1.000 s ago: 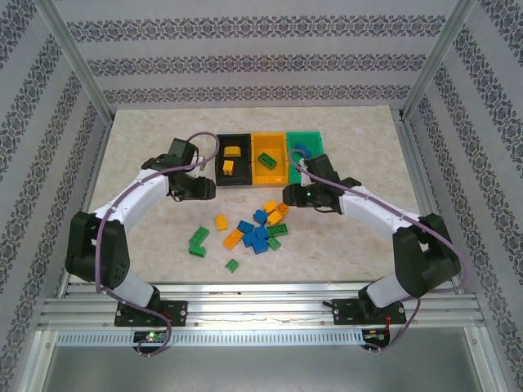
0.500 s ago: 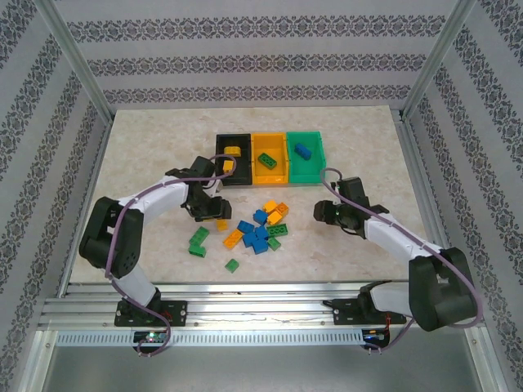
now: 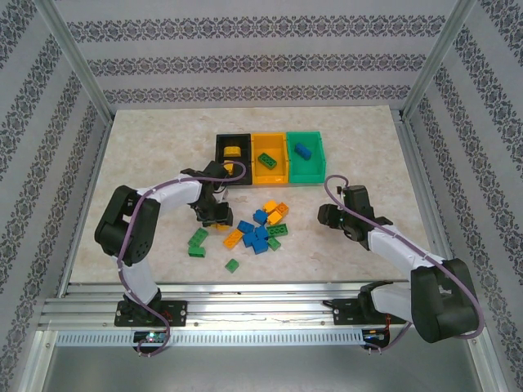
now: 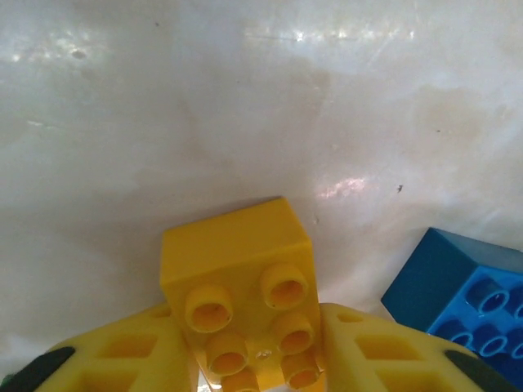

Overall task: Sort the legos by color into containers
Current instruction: Pick up the lego from the center of the table, then place the lego in the container.

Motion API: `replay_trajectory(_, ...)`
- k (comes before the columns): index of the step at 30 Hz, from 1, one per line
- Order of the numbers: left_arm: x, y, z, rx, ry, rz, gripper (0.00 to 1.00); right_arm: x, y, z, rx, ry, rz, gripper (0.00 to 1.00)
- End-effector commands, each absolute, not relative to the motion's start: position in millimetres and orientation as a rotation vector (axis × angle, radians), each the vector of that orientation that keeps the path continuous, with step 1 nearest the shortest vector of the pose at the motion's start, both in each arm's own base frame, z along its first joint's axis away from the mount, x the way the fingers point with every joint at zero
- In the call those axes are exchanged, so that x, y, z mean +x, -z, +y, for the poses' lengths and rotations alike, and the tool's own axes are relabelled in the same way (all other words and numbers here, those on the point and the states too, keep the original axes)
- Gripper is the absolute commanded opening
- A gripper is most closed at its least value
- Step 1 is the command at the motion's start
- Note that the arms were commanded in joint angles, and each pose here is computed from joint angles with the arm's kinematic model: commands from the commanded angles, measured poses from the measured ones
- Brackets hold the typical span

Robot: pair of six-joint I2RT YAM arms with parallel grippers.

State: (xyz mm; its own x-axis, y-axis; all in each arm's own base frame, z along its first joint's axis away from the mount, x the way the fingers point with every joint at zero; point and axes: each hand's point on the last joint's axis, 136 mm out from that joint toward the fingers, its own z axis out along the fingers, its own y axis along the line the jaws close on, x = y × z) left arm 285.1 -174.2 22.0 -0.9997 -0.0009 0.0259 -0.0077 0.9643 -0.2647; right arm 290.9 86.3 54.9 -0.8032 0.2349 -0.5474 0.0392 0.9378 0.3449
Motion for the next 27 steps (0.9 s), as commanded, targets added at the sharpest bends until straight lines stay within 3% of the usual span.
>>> replay_trajectory(1,296,-19,-181,-0.042,-0.413,-3.119,0.30,292,-53,90,0.182,-0.422,2.468,0.48)
replay_trajectory(11,343,-72,-190,-0.154,-0.447,-3.307,0.28,291,-59,87,0.182,-0.405,2.435,0.48)
replay_trajectory(19,416,-115,-185,-0.235,-0.414,-3.436,0.29,289,-61,87,0.180,-0.409,2.419,0.48)
replay_trajectory(27,482,-117,-177,-0.200,-0.402,-3.450,0.30,286,-66,85,0.183,-0.412,2.390,0.48)
